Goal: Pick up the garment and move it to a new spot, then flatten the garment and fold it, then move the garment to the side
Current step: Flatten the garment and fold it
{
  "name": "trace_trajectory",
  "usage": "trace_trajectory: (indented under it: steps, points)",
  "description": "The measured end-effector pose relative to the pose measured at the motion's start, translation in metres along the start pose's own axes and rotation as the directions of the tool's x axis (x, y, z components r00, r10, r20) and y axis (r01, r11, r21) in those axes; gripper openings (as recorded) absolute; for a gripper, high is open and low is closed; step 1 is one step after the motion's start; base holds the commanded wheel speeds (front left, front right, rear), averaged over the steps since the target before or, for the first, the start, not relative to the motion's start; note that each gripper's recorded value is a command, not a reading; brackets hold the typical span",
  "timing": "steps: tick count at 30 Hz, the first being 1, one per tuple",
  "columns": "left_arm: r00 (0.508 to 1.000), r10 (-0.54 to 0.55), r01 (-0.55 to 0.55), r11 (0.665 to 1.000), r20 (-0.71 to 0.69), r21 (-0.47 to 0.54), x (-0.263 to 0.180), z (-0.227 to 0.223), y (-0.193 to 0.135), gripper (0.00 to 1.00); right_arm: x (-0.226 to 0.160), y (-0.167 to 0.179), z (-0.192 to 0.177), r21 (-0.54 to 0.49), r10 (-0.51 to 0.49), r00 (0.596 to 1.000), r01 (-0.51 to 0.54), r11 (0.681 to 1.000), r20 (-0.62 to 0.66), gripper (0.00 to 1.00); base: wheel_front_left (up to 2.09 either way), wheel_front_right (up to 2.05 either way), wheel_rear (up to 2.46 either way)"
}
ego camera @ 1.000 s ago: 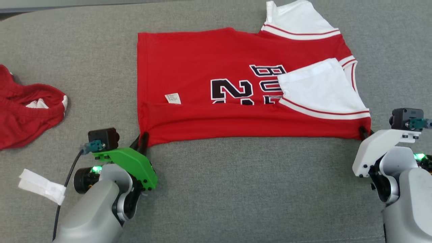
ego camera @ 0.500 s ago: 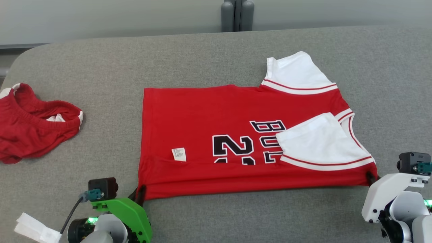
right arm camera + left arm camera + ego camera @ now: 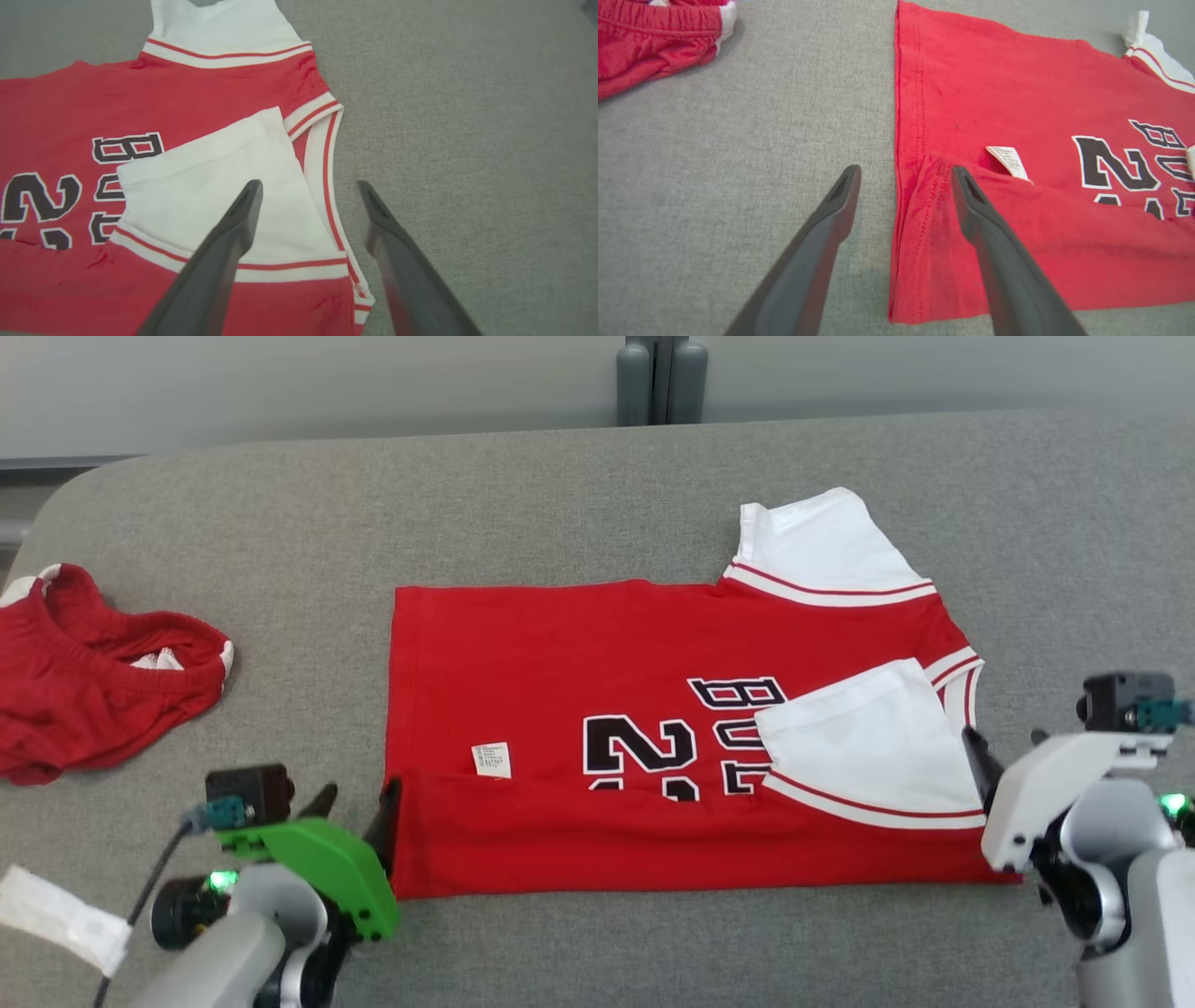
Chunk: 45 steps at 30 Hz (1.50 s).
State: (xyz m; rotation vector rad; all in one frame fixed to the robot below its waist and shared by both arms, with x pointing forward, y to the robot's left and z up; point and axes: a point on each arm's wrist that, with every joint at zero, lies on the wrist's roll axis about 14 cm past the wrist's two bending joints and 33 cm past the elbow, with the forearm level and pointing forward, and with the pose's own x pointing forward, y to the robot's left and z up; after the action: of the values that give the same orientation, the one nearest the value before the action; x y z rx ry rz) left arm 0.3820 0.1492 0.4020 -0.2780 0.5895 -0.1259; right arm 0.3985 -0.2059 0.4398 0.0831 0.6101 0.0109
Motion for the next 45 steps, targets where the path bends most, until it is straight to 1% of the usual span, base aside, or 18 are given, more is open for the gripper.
trace_trajectory:
  steps: [2, 5, 9, 10, 12, 17, 20, 23, 28, 32, 33, 35, 40, 45]
  points:
    - [0.999, -0.009, 0.008, 1.0, 0.034, 0.027, 0.011, 0.023, -0.002, 1.0, 0.008, 0.005, 0.027, -0.042, 0.018, 0.999, -0.016, 0.999, 0.038, 1.0, 0.0, 0.0, 0.0]
    - [0.998, -0.021, 0.018, 0.999, 0.065, 0.04, 0.028, 0.052, -0.006, 1.0, 0.024, 0.015, 0.066, -0.098, 0.053, 0.995, -0.045, 0.994, 0.081, 1.0, 0.0, 0.0, 0.0]
    - [0.997, -0.041, 0.037, 0.997, 0.063, 0.065, 0.054, 0.08, -0.011, 1.0, 0.049, 0.03, 0.108, -0.147, 0.102, 0.988, -0.085, 0.986, 0.112, 1.0, 0.0, 0.0, 0.0]
    - [0.998, -0.037, 0.033, 0.997, 0.059, 0.07, 0.06, 0.084, -0.01, 1.0, 0.054, 0.035, 0.115, -0.156, 0.113, 0.987, -0.095, 0.983, 0.115, 1.0, 0.0, 0.0, 0.0]
    - [0.999, -0.022, 0.019, 0.994, 0.024, 0.112, 0.074, 0.088, -0.005, 1.0, 0.069, 0.043, 0.128, -0.173, 0.136, 0.985, -0.116, 0.978, 0.11, 1.0, 0.0, 0.0, 0.0]
    - [1.0, -0.018, 0.022, 0.989, -0.024, 0.148, 0.106, 0.098, -0.005, 1.0, 0.101, 0.052, 0.15, -0.185, 0.167, 0.979, -0.144, 0.972, 0.114, 1.0, 0.0, 0.0, 0.0]
    - [0.997, -0.006, 0.017, 0.989, -0.072, 0.146, 0.125, 0.09, 0.0, 1.0, 0.123, 0.054, 0.152, -0.202, 0.166, 0.982, -0.144, 0.969, 0.095, 1.0, 0.0, 0.0, 0.0]
    - [0.993, -0.005, 0.022, 0.989, -0.116, 0.144, 0.14, 0.077, 0.001, 1.0, 0.142, 0.058, 0.144, -0.22, 0.17, 0.984, -0.154, 0.963, 0.057, 1.0, 0.0, 0.0, 0.0]
    - [0.99, 0.002, 0.017, 0.991, -0.14, 0.134, 0.159, 0.062, 0.006, 1.0, 0.167, 0.057, 0.133, -0.234, 0.168, 0.985, -0.158, 0.959, 0.023, 1.0, 0.0, 0.0, 0.0]
    - [0.988, 0.013, 0.008, 0.99, -0.151, 0.141, 0.171, 0.056, 0.011, 1.0, 0.183, 0.057, 0.12, -0.225, 0.172, 0.985, -0.17, 0.959, -0.011, 1.0, 0.0, 0.0, 0.0]
    - [0.986, 0.012, 0.012, 0.99, -0.164, 0.143, 0.173, 0.053, 0.011, 0.85, 0.186, 0.055, 0.117, -0.224, 0.168, 0.986, -0.169, 0.96, -0.02, 1.0, 0.0, 0.0, 0.0]
    - [0.982, 0.007, 0.02, 0.99, -0.188, 0.138, 0.175, 0.05, 0.011, 0.0, 0.191, 0.05, 0.113, -0.219, 0.16, 0.987, -0.164, 0.962, -0.034, 1.0, 0.0, 0.0, 0.0]
    - [0.978, -0.016, 0.046, 0.989, -0.21, 0.141, 0.175, 0.045, 0.005, 0.0, 0.201, 0.039, 0.113, -0.23, 0.131, 0.99, -0.138, 0.963, -0.048, 1.0, 0.0, 0.0, 0.0]
    - [0.982, -0.03, 0.057, 0.988, -0.186, 0.143, 0.175, 0.044, 0.004, 0.0, 0.216, 0.033, 0.105, -0.197, 0.11, 0.99, -0.126, 0.972, -0.089, 1.0, 0.0, 0.0, 0.0]
